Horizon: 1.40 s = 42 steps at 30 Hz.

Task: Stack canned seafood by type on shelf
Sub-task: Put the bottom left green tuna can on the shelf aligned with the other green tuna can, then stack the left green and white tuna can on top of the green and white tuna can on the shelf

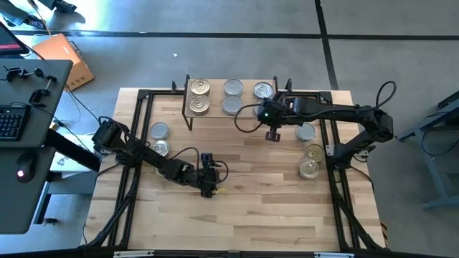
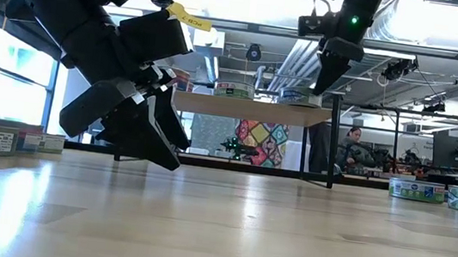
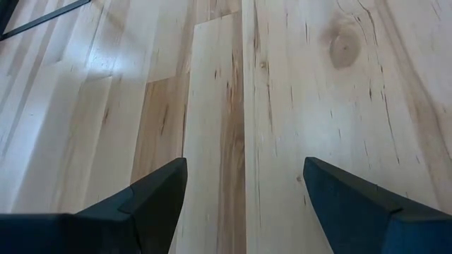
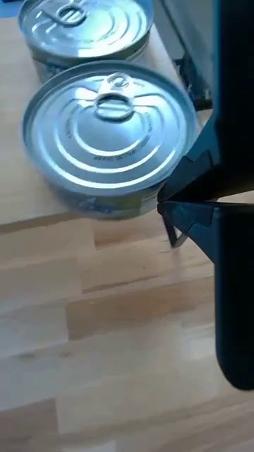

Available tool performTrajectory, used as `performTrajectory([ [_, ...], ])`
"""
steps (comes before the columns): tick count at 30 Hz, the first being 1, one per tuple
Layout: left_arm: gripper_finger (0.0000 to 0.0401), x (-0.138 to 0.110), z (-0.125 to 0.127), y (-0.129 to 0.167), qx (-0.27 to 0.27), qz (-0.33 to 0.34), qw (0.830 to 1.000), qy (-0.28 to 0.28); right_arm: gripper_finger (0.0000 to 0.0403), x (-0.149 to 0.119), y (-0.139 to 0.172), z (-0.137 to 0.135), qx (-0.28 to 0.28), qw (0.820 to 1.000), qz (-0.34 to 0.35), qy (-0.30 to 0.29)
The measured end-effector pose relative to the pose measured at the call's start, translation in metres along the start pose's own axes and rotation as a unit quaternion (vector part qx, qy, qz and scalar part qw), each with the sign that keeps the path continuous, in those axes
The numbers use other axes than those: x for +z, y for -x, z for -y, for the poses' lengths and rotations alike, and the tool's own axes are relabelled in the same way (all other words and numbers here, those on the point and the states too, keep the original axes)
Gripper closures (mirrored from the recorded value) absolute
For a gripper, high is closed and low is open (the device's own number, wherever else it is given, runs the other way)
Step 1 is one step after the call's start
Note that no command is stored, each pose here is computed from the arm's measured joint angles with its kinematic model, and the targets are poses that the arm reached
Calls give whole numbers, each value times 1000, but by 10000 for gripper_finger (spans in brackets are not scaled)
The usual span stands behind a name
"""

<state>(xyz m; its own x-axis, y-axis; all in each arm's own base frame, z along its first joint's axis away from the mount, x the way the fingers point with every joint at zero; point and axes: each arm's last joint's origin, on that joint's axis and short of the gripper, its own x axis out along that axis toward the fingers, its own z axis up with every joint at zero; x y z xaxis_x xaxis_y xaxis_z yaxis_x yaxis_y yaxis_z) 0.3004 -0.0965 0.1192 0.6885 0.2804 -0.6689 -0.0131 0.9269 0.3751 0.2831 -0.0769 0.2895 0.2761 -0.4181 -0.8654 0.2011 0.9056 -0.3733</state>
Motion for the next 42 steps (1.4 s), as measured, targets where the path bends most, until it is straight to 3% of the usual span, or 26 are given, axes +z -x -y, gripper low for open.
performTrajectory([
  [4, 123, 0, 0, 0, 0, 0, 1000, 0, 403, -5, 1, 1, -30, 999, -25, -6],
  [9, 123, 0, 0, 0, 0, -1, 1000, 1, 403, -15, 12, 1, -28, 998, -44, -25],
  [20, 123, -1, 2, 1, -2, -3, 1000, 4, 403, -52, 82, 0, -13, 994, 26, -101],
  [29, 123, 0, 3, 2, -3, 2, 1000, 6, 403, -90, 118, -25, -11, 987, 3, -159],
  [35, 123, 1, 3, 2, -3, 6, 1000, 8, 403, -103, 126, -47, -17, 987, 0, -161],
  [42, 123, 1, 3, 2, -4, 8, 1000, 9, 403, -129, 94, -82, -18, 985, -53, -164],
])
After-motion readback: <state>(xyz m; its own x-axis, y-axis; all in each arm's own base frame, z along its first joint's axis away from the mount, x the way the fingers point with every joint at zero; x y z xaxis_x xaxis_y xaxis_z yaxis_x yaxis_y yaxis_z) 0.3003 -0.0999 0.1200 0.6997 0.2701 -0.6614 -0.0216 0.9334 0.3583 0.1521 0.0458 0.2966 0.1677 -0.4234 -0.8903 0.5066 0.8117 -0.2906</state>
